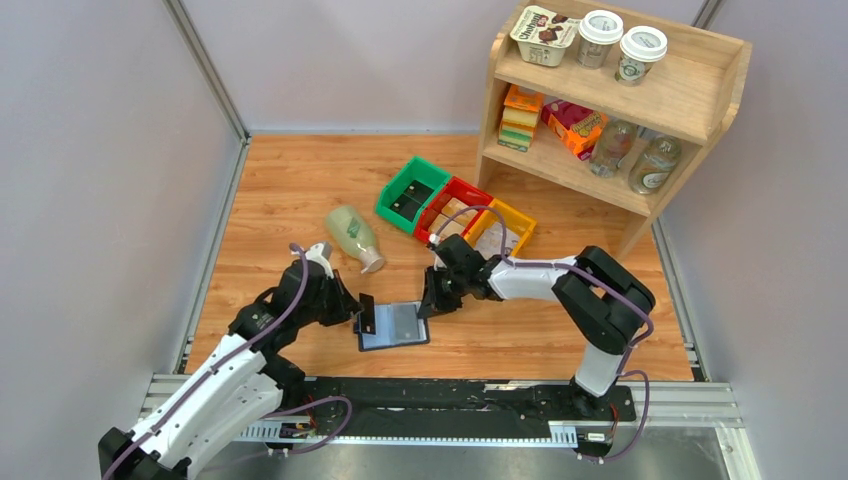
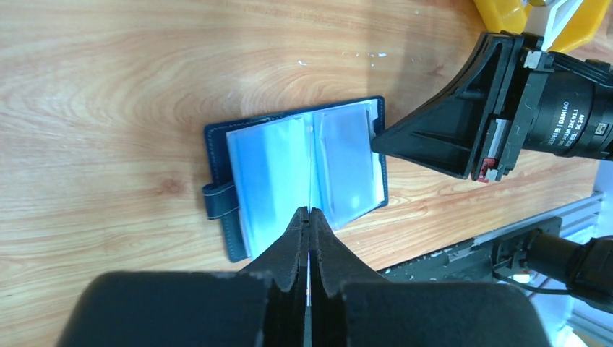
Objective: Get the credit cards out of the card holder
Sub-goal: Remove the credit card from the card holder, then place the credit card in the storage box.
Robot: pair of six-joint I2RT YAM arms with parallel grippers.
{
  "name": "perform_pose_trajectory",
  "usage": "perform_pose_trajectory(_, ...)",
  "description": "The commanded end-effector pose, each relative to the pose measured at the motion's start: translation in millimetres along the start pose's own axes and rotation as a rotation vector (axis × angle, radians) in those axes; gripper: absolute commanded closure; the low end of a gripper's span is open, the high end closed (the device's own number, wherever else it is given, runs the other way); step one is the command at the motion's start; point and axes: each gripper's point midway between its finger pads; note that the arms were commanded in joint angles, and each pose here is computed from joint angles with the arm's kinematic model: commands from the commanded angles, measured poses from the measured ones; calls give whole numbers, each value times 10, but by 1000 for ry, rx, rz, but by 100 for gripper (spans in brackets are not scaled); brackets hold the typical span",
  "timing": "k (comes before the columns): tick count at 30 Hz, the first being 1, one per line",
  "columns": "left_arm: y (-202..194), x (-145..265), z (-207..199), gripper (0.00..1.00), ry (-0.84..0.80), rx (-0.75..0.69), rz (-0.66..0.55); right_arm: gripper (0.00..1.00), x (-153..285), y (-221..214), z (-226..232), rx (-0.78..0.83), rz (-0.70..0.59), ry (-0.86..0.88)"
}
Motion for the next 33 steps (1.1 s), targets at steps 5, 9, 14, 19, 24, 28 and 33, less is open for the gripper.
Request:
perform_pose_trajectory(5,252,349,-478,100,-163,-356,-43,65,502,233,-114,172,-63,-168)
perform_pose_trajectory(9,264,534,-790,100,-290,-530,-21,43,1076,669,381,377,-280,-65)
perform_pose_trajectory(14,201,871,-1195,100,-488,-734,15,19,1723,877,900,632,-438,51)
perform_pose_trajectory(19,95,1055,-1361,100,-598,-925,97,15,2156,897,1332,813,-517,184)
perform_pose_trajectory(24,26,1207,-1582,100,-713,-1005,171,16,2284,843,1628,936,-521,332)
perform_pose_trajectory(28,21,1262,-1722,100,-768,-1027,194,23,2244,725,1801,999,-442,457)
perform_pose_trajectory(33,54,1257,-1812,100,-785,-1037,204,32,2181,667,1911,1059,-399,515)
Point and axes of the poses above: each gripper's point midway between its finger pads, its own x axis back along the fingers, its own z axis along the line the jaws close on, y = z × x, and after that the axes turned 14 degrees about x, right-handed
